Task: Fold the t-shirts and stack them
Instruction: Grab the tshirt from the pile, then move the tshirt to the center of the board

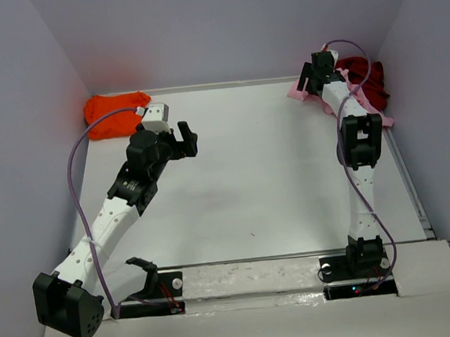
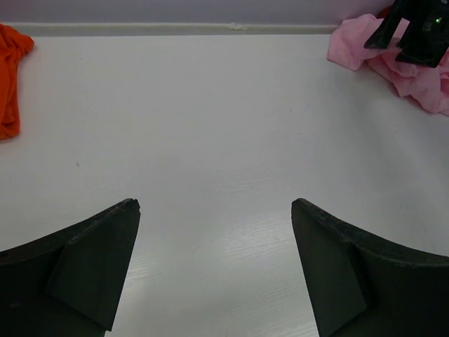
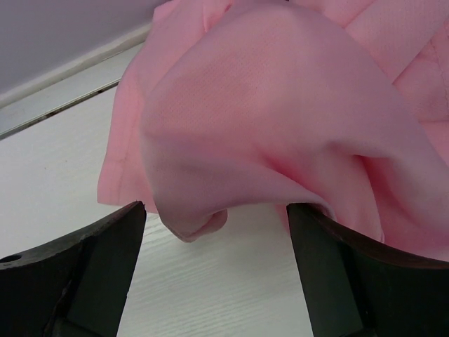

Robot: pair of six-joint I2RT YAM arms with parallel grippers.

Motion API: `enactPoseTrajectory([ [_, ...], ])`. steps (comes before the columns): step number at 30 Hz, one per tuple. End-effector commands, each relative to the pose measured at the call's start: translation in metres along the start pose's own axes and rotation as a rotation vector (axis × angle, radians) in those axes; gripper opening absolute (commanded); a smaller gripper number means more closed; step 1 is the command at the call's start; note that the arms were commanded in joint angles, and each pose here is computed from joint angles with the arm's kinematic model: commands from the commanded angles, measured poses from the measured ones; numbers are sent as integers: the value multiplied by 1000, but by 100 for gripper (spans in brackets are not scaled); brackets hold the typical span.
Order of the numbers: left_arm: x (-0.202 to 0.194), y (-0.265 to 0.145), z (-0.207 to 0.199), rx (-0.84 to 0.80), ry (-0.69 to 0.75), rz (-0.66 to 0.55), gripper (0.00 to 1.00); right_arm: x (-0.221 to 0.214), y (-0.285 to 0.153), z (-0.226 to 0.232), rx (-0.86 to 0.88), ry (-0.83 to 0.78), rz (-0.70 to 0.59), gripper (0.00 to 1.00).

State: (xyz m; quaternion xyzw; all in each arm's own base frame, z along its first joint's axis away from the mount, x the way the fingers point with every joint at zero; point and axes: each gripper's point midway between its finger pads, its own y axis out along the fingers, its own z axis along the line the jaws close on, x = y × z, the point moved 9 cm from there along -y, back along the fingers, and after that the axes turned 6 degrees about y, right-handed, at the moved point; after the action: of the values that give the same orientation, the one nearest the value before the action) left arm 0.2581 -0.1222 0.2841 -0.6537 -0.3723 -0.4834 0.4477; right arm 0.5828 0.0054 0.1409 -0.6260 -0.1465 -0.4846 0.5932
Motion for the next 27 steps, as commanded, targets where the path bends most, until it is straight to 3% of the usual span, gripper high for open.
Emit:
enactPoseTrajectory([
  [1,21,-3,-6,-36,-2,-73,99,13,4,-1,-26,-5,-54,86],
  [4,21,-3,-6,-38,-3,-74,99,8,8,-2,-33,-7,-47,79],
  [6,21,-3,-7,-39,-2,-74,99,10,11,-5,-30,-3,-46,65],
  [7,22,-4,-6,-38,-4,-76,99,10,11,-5,-28,-5,-45,56],
  [8,22,-4,-6,-38,-4,-77,99,11,10,-5,-26,-4,-46,35],
  [10,22,-4,-6,-38,-2,-77,99,11,12,-10,-35,5,-42,18],
  [11,22,-4,-6,-37,-2,-78,99,11,12,-11,-37,5,-41,2],
  [18,22,-3,-6,-40,-5,-75,99,20,-11,-12,11,34,-23,0],
  [27,23,-3,-9,-63,-18,-76,99,49,-145,39,218,-11,-106,0],
])
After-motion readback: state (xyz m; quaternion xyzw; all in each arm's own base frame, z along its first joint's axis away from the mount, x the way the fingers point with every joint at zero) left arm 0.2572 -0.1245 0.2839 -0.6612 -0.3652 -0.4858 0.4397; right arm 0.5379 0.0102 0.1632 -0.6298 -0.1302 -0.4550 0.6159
